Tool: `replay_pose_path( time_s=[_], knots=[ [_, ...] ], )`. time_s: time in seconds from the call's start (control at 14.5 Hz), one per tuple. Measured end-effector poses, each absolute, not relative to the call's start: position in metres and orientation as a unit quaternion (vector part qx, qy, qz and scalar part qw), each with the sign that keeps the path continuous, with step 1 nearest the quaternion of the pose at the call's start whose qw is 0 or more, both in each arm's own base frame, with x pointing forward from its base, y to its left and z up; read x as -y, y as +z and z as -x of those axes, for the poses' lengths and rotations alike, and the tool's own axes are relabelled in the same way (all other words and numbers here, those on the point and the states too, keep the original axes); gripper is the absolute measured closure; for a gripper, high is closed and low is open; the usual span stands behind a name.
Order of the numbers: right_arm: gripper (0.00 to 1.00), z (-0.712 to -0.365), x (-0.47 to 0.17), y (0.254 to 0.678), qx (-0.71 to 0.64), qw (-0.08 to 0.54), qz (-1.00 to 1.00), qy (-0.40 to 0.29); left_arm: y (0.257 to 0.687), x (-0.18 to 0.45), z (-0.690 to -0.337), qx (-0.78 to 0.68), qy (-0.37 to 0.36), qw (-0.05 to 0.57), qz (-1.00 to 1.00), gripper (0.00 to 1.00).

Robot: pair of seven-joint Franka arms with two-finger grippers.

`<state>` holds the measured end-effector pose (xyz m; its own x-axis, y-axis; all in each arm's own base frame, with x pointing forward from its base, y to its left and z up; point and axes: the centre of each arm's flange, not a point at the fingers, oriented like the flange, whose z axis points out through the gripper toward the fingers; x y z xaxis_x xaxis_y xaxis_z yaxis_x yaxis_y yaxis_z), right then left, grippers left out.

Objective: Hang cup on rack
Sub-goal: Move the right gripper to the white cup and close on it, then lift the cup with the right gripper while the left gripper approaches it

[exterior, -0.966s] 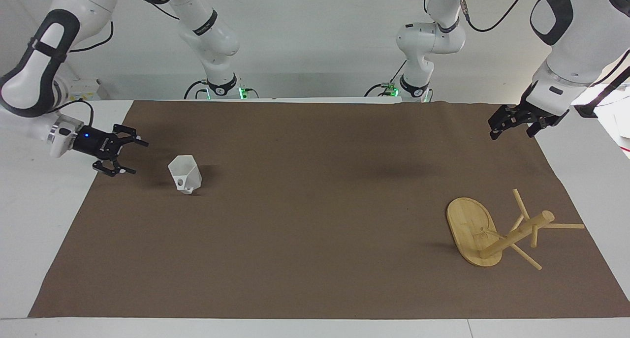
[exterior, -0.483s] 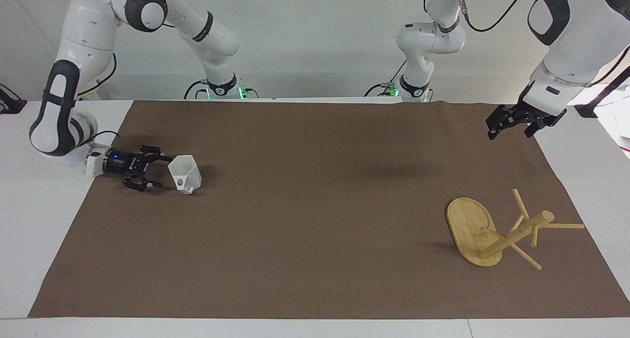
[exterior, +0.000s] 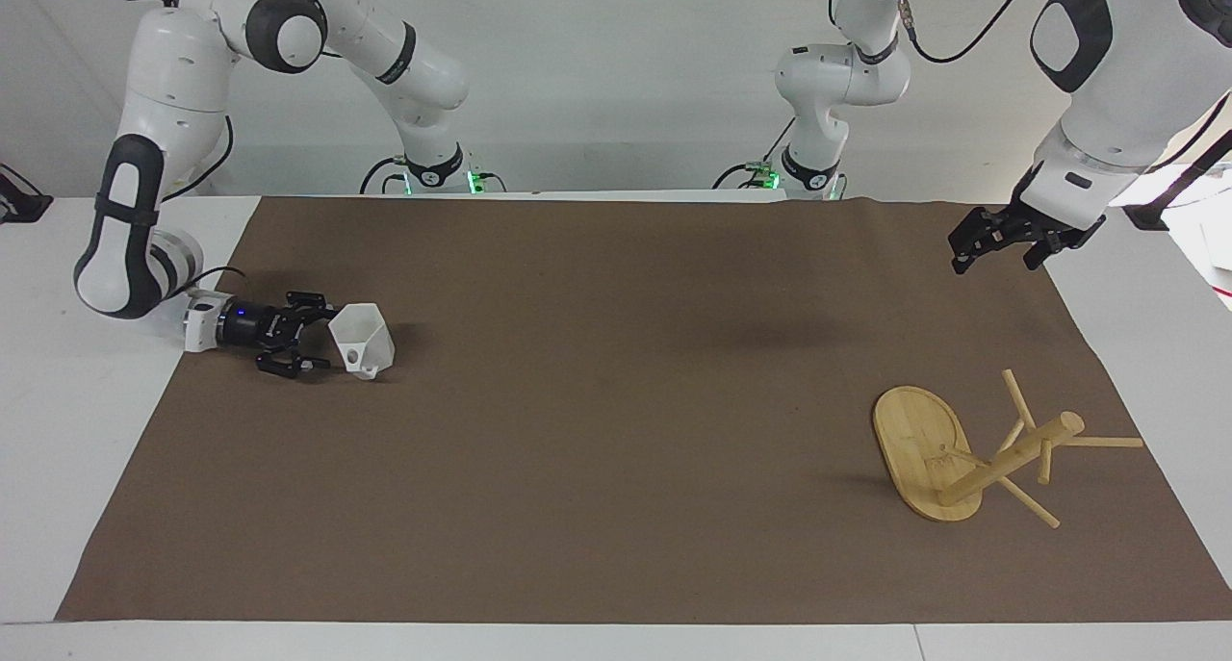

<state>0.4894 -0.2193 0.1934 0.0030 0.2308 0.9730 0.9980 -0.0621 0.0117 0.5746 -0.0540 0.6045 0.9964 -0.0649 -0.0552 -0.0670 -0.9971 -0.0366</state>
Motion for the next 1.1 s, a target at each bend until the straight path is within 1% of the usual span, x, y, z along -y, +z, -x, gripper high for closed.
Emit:
replay_pose_path(
  time_s=[0.55,1.1],
  knots=[
    [0.0,-0.502,0.195,0.195,0.548,0.429,0.557,-0.454,0.606,0.054,-0.573,-0.033,0.026,0.019,0.999,0.0],
    [0.0,-0.506,0.183,0.194,0.553,0.432,0.552,-0.45,0.601,0.053,-0.571,-0.033,0.032,0.019,0.999,0.0]
  ],
)
